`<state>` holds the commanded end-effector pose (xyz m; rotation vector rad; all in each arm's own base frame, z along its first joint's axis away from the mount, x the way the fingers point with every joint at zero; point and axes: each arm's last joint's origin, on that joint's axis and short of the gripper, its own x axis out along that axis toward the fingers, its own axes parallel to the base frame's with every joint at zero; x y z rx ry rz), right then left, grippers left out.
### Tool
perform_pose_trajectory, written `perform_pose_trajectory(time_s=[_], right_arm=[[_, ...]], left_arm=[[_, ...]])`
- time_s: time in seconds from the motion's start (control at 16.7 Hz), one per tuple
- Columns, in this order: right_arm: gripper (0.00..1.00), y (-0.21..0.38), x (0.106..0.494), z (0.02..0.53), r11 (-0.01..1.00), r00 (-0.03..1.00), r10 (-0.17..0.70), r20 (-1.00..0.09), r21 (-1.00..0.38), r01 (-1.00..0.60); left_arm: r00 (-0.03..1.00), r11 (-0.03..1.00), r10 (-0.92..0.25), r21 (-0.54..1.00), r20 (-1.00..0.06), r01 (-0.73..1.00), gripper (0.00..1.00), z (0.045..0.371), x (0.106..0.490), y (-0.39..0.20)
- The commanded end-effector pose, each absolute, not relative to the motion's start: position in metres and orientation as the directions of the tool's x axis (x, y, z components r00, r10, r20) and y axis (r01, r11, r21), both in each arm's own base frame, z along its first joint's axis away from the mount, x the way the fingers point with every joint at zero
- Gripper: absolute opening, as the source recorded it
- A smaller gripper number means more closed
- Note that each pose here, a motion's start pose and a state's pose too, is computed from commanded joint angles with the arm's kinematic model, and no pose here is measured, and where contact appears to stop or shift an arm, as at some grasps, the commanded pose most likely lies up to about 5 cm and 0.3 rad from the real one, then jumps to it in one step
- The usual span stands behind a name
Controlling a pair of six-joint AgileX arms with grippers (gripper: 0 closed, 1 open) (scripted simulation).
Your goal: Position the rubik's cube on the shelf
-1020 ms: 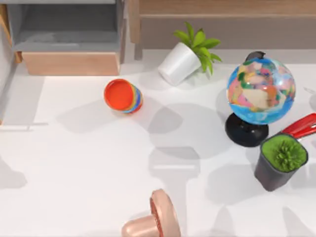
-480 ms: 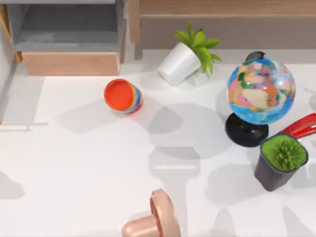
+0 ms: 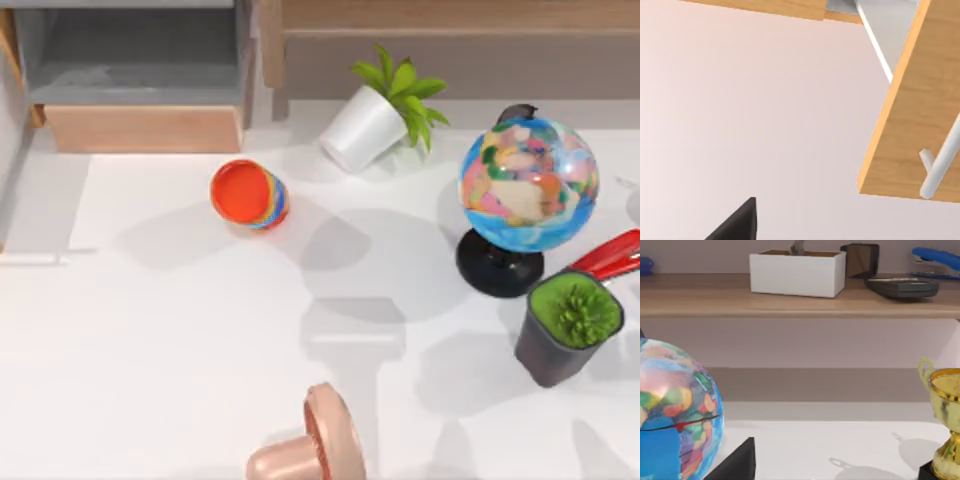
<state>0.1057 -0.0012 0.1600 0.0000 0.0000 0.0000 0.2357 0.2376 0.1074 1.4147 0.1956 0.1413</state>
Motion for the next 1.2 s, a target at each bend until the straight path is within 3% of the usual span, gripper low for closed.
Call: perform_pose_trajectory(time_s=[0.3,0.54,0.9,1.2], right_arm=[[1.0,-0.001,0.106,0.16,1.0,1.0,0.0,0.0,0.0,0.0],[1.0,-0.001,0.106,0.16,1.0,1.0,0.0,0.0,0.0,0.0],[1.0,-0.001,0.106,0.16,1.0,1.0,0.0,0.0,0.0,0.0],[1.0,-0.001,0.106,0.16,1.0,1.0,0.0,0.0,0.0,0.0]], left_arm=[[0.907,0.4,0.396,0.916,-0.142,-0.032,1.0,0.148,0.262,0.303],[0.853,0.632,0.445,0.77,-0.274,-0.083,1.0,0.191,0.303,0.33],[0.743,0.903,0.359,0.413,-0.565,-0.123,1.0,0.24,0.377,0.306],[0.563,0.975,0.215,0.139,-0.798,-0.175,1.0,0.25,0.426,0.248]])
